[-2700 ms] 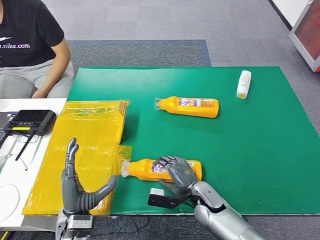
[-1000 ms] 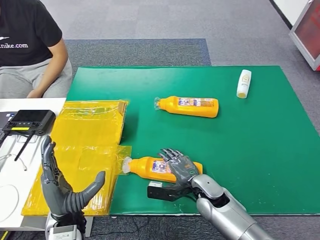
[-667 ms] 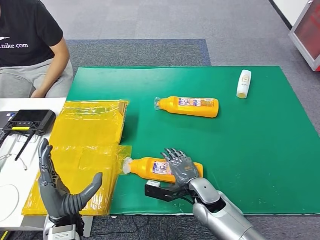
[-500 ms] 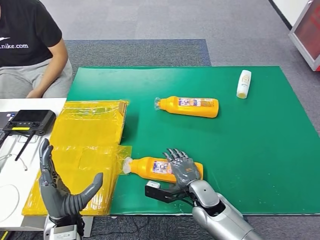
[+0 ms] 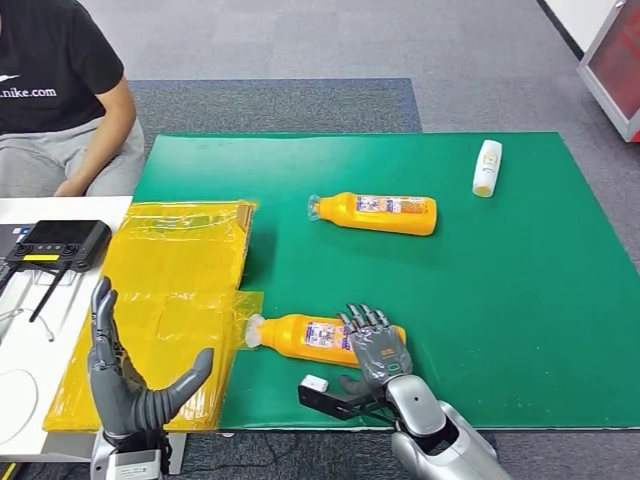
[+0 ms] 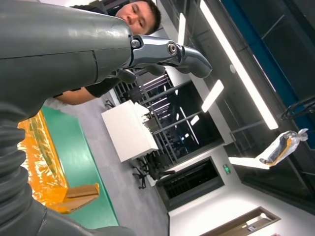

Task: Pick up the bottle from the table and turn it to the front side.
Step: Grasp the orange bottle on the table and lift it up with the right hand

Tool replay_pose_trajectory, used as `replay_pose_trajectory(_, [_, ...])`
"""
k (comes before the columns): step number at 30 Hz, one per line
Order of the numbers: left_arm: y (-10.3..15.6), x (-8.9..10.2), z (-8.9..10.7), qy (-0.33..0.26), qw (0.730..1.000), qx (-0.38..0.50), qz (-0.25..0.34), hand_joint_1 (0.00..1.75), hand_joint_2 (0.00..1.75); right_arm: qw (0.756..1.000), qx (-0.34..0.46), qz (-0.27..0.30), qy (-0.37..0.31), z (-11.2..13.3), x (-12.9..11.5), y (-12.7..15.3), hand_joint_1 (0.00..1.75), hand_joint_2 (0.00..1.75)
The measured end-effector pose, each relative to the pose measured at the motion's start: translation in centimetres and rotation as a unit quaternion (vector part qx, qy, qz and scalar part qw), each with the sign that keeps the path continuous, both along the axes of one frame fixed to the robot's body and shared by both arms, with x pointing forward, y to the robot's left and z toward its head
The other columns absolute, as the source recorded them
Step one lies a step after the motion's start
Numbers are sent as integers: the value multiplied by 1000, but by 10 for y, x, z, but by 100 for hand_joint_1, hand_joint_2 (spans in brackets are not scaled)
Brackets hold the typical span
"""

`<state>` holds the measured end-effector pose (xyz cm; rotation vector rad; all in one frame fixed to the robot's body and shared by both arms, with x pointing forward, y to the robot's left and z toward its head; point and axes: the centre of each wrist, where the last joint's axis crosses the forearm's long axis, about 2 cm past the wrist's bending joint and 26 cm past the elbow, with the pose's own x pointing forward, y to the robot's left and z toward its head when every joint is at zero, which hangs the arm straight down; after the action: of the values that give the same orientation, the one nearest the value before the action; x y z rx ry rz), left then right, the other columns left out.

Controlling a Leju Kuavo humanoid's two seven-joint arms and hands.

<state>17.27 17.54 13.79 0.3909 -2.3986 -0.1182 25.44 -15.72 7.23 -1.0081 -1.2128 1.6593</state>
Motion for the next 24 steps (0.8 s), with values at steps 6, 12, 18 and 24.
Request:
replay_pose_trajectory(6, [-1, 1, 0, 2, 1000, -1, -4, 0, 175, 1000, 0, 18, 4, -2, 2, -3, 175, 175])
replay_pose_trajectory(12, [-1, 3, 1, 0, 1000, -3, -2, 0, 175, 1000, 2, 23, -7, -4, 4, -6, 175, 175])
replay_pose_trajectory(18, [-1, 4, 2, -2, 1000, -8, 6, 0, 175, 999, 14, 27, -42, -8, 0, -8, 175, 175])
replay_pose_trajectory(24, [-1, 4, 2, -2, 1000, -11, 7, 0, 175, 994, 79, 38, -62, -16, -12, -11, 175, 175])
